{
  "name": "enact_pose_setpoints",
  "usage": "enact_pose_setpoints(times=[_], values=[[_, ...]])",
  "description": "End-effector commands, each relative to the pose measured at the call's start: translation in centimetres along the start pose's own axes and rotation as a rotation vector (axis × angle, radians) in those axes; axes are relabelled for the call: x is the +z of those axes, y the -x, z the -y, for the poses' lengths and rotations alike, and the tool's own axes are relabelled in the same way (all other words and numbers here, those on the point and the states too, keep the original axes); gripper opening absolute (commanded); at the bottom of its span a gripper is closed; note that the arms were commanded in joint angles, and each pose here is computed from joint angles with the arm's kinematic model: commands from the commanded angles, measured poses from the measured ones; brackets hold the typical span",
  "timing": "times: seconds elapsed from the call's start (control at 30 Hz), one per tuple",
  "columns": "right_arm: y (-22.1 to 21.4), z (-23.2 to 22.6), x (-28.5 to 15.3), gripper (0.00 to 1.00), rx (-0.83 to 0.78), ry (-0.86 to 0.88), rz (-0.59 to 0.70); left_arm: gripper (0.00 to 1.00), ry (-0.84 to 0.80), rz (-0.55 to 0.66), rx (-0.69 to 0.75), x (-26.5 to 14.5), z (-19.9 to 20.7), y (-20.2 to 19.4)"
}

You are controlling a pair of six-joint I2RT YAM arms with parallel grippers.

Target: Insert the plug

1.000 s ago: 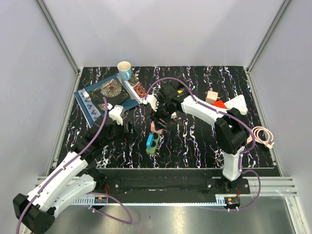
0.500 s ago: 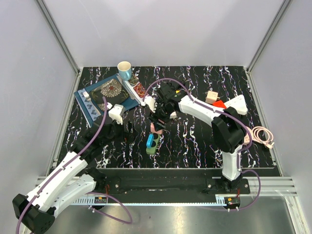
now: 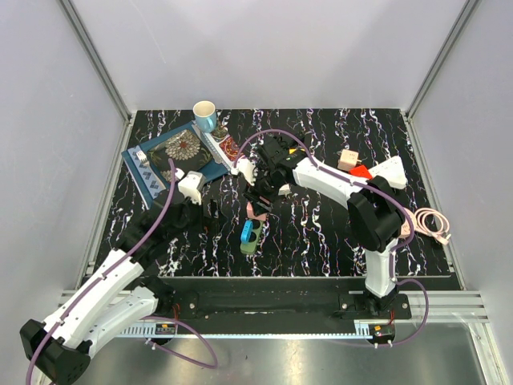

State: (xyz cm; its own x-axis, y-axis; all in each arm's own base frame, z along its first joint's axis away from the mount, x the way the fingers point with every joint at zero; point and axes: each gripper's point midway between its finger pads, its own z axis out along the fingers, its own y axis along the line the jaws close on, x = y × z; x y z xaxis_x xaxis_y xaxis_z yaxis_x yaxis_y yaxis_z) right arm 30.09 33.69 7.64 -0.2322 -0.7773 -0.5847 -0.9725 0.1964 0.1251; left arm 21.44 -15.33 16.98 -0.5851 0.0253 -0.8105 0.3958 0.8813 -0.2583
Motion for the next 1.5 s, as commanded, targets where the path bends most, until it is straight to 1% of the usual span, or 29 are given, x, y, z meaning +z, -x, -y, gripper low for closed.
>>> enact_pose_setpoints(times=[0.0, 0.13, 0.3, 0.37, 0.47, 0.53, 0.57, 0.6, 0.63, 0.67, 0.7, 0.77, 0.8, 0.83, 0.87, 0.9, 0.97, 1.0, 1.07, 1.1, 1.17, 1.2, 1.27, 1.3, 1.33, 1.37, 1.4, 1.43, 1.47], values=[[-9.3, -1.4, 4.2, 0.00, 0.063, 0.054, -0.279, 0.99, 0.005, 0.056, 0.000, -1.0, 0.3, 2.0], [-11.0, -1.7, 3.9, 0.00, 0.090, 0.055, -0.318, 0.99, 0.003, 0.057, -0.003, -1.2, 0.3, 2.0], [-12.5, -1.3, 2.7, 0.01, 0.176, 0.067, -0.297, 0.99, 0.004, 0.059, -0.014, -1.2, 0.3, 2.0], [-13.3, -0.9, 2.5, 0.00, 0.186, 0.047, -0.316, 0.99, 0.003, 0.057, -0.017, -1.2, 0.4, 2.0], [-13.4, -0.9, 2.7, 0.01, 0.192, 0.051, -0.320, 0.99, 0.003, 0.056, -0.014, -1.1, 0.3, 1.9], [-12.9, -0.8, 2.5, 0.04, 0.194, 0.049, -0.306, 0.99, 0.003, 0.055, -0.012, -1.1, 0.4, 2.0], [-12.5, -0.9, 2.5, 0.06, 0.195, 0.052, -0.292, 0.99, 0.002, 0.060, -0.011, -1.2, 0.4, 2.3], [-11.5, -0.7, 2.1, 0.16, 0.186, 0.044, -0.268, 0.99, 0.004, 0.054, -0.011, -1.1, 0.4, 2.2], [-10.9, -0.7, 1.8, 0.23, 0.183, 0.042, -0.252, 0.99, 0.002, 0.058, -0.009, -1.1, 0.5, 2.4], [-10.1, -0.8, 1.6, 0.32, 0.171, 0.039, -0.235, 0.99, 0.002, 0.058, -0.009, -1.1, 0.5, 2.5], [-8.5, -0.4, 0.8, 0.50, 0.151, 0.021, -0.193, 0.99, 0.002, 0.060, -0.009, -1.1, 0.5, 2.6], [-6.6, -0.3, -0.1, 0.66, 0.140, 0.013, -0.145, 0.99, 0.005, 0.056, -0.008, -1.0, 0.5, 2.7], [-4.6, 0.0, -1.1, 0.73, 0.119, -0.007, -0.095, 0.99, 0.002, 0.058, -0.006, -1.0, 0.6, 2.9], [-3.5, -0.2, -1.6, 0.85, 0.119, -0.003, -0.065, 0.99, 0.002, 0.058, -0.006, -1.0, 0.6, 3.0], [-2.4, 0.0, -2.3, 0.89, 0.113, -0.012, -0.034, 0.99, 0.003, 0.055, -0.006, -0.9, 0.6, 3.1], [-0.3, 0.2, -3.6, 0.91, 0.101, -0.038, 0.020, 0.99, 0.004, 0.057, -0.009, -0.8, 0.7, 3.3], [1.5, 0.9, -5.2, 0.94, 0.098, -0.102, 0.070, 0.99, 0.002, 0.058, -0.012, -0.6, 0.8, 3.6], [3.4, 1.2, -7.0, 0.96, 0.092, -0.146, 0.144, 0.99, 0.002, 0.058, -0.014, -0.5, 0.9, 3.8], [4.8, 1.8, -9.0, 1.00, 0.107, -0.228, 0.203, 0.99, 0.000, 0.055, -0.015, -0.1, 1.1, 4.3], [5.9, 1.7, -10.8, 1.00, 0.141, -0.276, 0.256, 0.99, 0.000, 0.058, -0.014, 0.1, 1.2, 4.6], [5.8, 2.9, -13.1, 1.00, 0.215, -0.393, 0.280, 0.99, -0.002, 0.043, -0.013, 0.7, 1.6, 5.0], [5.9, 2.4, -15.0, 1.00, 0.284, -0.432, 0.327, 0.99, -0.007, 0.039, -0.010, 1.0, 1.8, 5.2], [3.9, 3.1, -17.0, 1.00, 0.402, -0.547, 0.350, 0.99, -0.021, 0.009, 0.003, 1.9, 2.7, 5.4], [4.5, 2.4, -20.1, 1.00, 0.499, -0.595, 0.459, 0.99, 0.000, 0.008, 0.008, 2.2, 2.7, 5.7], [3.7, 2.8, -21.7, 1.00, 0.564, -0.667, 0.494, 0.99, 0.017, 0.004, 0.012, 2.6, 2.7, 5.8], [1.9, 2.8, -21.9, 1.00, 0.631, -0.701, 0.498, 0.99, 0.016, -0.015, 0.023, 3.4, 3.4, 5.9], [1.7, 1.8, -24.1, 1.00, 0.709, -0.731, 0.584, 0.99, 0.018, -0.028, 0.020, 3.9, 3.8, 5.9], [0.5, 2.0, -25.1, 1.00, 0.760, -0.801, 0.604, 0.99, 0.018, -0.043, 0.030, 4.3, 4.4, 5.8], [-1.6, 1.8, -24.5, 1.00, 0.807, -0.826, 0.587, 0.99, 0.026, -0.062, 0.034, 5.2, 4.8, 6.0]])
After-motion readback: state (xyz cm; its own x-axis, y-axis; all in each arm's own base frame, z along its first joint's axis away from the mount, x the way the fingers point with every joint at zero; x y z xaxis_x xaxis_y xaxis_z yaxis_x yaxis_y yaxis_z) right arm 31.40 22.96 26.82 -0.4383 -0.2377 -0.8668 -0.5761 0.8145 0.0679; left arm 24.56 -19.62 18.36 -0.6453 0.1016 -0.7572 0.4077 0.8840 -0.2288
